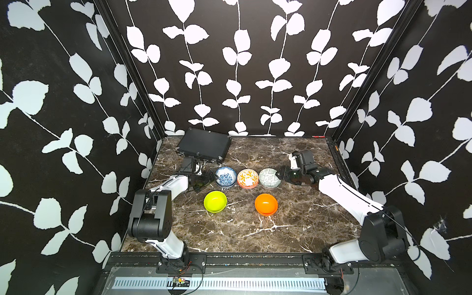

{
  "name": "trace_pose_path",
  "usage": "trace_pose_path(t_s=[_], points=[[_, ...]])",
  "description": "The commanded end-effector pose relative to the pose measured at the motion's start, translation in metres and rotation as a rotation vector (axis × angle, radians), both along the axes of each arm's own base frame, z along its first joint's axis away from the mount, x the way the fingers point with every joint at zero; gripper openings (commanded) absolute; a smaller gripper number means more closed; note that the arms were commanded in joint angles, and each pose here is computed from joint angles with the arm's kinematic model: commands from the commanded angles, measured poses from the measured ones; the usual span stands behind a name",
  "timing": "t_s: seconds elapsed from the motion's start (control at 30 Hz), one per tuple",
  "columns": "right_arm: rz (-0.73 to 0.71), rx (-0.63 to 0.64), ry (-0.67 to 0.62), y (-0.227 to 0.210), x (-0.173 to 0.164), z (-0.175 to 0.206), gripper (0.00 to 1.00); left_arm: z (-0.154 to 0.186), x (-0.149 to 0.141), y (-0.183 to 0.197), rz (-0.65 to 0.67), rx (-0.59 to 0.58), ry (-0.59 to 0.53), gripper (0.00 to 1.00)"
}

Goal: Stack the bowls
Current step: Adjust the bowl at the center of the board.

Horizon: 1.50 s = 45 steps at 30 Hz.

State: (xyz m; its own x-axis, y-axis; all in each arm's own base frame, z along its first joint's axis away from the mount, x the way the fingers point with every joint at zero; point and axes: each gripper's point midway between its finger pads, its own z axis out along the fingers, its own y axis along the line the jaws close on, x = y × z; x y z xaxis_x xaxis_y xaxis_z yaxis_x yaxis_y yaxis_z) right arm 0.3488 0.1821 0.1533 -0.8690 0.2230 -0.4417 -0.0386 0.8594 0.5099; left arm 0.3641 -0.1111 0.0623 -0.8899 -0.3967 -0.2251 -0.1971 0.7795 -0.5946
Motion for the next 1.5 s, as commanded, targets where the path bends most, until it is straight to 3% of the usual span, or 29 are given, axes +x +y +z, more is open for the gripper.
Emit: trace_pose_path(t_s=[0.0,0.6,0.83,1.1,1.47], points=[[0.008,0.015,-0.020,0.004,0.001,0.005,0.57,0.001,0.001,-0.002,-0.010,-0.024,0.002,0.92],[0.010,0.021,-0.006,0.005,-0.001,0.005,0.56,-0.014,-0.002,0.004,0.015,-0.066,0.049,0.92],[0.004,-0.009,0.000,-0.002,-0.008,0.010,0.56,0.000,0.001,0.003,0.012,-0.074,-0.004,0.95],[0.002,-0.064,0.041,-0.021,-0.044,0.007,0.61,0.017,-0.015,0.011,0.059,-0.052,-0.049,0.99],[0.097,-0.086,0.222,-0.033,-0.129,-0.028,0.61,0.026,-0.087,0.014,0.084,-0.075,-0.073,0.99]])
